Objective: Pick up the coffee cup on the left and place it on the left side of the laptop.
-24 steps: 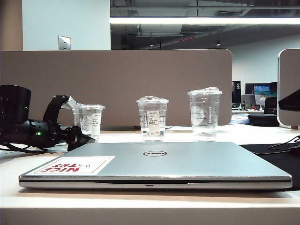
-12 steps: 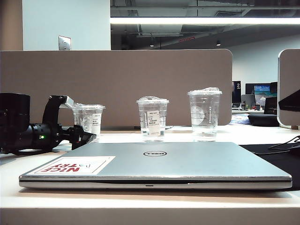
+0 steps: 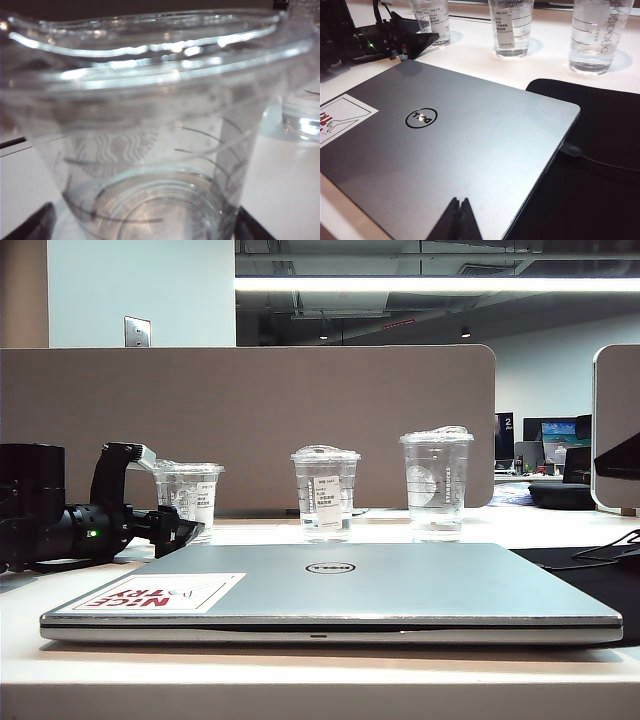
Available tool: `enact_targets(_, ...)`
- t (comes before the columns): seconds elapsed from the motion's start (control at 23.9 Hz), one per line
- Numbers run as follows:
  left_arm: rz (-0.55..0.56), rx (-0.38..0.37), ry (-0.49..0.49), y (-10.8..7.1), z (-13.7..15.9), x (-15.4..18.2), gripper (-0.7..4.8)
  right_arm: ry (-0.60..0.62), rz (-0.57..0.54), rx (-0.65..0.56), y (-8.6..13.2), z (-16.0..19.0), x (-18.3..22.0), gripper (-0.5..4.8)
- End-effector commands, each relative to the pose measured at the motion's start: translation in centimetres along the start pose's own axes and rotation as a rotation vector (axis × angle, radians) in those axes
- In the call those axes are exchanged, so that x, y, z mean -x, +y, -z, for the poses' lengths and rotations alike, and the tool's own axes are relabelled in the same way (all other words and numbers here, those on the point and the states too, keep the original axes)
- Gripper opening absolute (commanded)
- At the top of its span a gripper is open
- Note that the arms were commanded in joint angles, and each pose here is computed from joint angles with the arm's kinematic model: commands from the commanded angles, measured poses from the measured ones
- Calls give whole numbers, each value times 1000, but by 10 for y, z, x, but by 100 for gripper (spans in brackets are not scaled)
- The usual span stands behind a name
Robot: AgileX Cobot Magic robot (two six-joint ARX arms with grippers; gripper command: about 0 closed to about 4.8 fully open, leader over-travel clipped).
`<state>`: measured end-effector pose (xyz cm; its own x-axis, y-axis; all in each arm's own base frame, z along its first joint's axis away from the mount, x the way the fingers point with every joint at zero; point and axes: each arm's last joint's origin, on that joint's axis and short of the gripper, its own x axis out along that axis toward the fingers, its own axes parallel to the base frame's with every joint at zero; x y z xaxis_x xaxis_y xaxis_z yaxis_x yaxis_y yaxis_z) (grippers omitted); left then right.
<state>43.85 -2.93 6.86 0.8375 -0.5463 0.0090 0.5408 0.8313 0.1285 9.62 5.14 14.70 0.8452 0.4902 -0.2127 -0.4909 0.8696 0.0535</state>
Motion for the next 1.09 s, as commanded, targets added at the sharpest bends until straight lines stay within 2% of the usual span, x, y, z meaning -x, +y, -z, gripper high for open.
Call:
enact_targets(0.04,20,39,73,-5,14,1,479,-14,0,1,0,0,0,-5)
enact_targets(0.29,93,43,69,1,8,-10,479,-14,0,1,0,0,0,-5)
enact_targets(0.67,110,43,108,8,1,-26,479,-13,-1,1,0,0,0,-5)
enact_targets(1.0,110,33,109,8,1,-26,479,-13,-1,1,0,0,0,-5)
enact_targets(1.05,110,34,110,8,1,-26,476,-13,-1,1,0,0,0,-5)
enact_targets(1.09,110,34,111,8,1,-26,451,-13,-1,1,0,0,0,-5)
